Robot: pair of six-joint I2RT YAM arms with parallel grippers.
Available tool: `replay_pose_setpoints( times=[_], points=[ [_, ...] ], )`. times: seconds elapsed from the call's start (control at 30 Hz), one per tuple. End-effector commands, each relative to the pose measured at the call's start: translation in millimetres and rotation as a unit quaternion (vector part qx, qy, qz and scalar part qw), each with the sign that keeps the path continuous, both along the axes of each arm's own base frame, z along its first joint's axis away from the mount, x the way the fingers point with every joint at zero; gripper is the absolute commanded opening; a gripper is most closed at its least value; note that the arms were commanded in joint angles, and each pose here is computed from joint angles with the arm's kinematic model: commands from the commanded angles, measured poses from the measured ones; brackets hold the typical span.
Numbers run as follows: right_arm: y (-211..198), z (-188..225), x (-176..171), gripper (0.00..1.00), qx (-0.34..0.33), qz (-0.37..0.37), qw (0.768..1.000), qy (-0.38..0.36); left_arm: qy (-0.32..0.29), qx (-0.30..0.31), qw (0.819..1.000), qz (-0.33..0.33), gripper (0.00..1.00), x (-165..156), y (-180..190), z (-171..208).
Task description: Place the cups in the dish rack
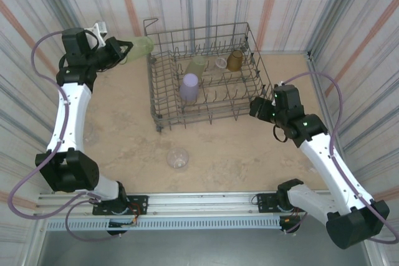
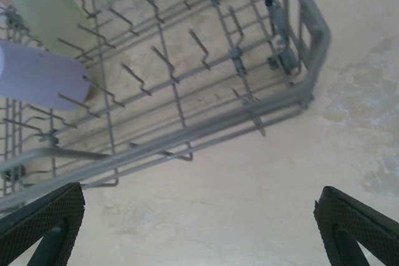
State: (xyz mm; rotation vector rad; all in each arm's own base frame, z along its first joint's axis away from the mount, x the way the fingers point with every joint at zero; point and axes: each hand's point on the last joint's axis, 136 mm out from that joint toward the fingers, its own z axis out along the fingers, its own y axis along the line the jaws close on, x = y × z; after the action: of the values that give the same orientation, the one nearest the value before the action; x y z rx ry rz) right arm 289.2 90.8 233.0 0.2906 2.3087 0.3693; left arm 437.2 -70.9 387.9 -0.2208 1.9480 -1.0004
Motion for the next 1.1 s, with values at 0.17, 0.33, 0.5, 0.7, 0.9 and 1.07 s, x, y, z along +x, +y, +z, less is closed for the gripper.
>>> replay_pose_setpoints(
  times=[0.17, 0.33, 0.5, 0.7, 0.9, 1.07],
  points=[
    [38, 48, 42, 0.99, 0.022, 0.046, 0.997, -0.058, -0.070, -0.054, 0.993, -0.083, 0.00, -28, -47, 44],
    [58, 54, 59, 0.99, 0.042, 0.071, 0.995, -0.055, -0.068, -0.072, 0.989, -0.110, 0.00, -33, -65, 40],
    [75, 61, 73, 0.99, 0.089, 0.089, 0.990, -0.066, -0.067, -0.094, 0.980, -0.162, 0.00, -41, -89, 39],
    [89, 71, 88, 0.99, 0.167, 0.116, 0.976, -0.072, -0.085, -0.067, 0.968, -0.226, 0.00, -57, -127, 33],
    [97, 80, 100, 0.99, 0.226, 0.137, 0.961, -0.075, -0.094, -0.084, 0.960, -0.252, 0.00, -52, -141, 30],
    [104, 94, 104, 0.99, 0.262, 0.163, 0.947, -0.089, -0.094, -0.107, 0.952, -0.269, 0.00, -43, -149, 24]
  ],
)
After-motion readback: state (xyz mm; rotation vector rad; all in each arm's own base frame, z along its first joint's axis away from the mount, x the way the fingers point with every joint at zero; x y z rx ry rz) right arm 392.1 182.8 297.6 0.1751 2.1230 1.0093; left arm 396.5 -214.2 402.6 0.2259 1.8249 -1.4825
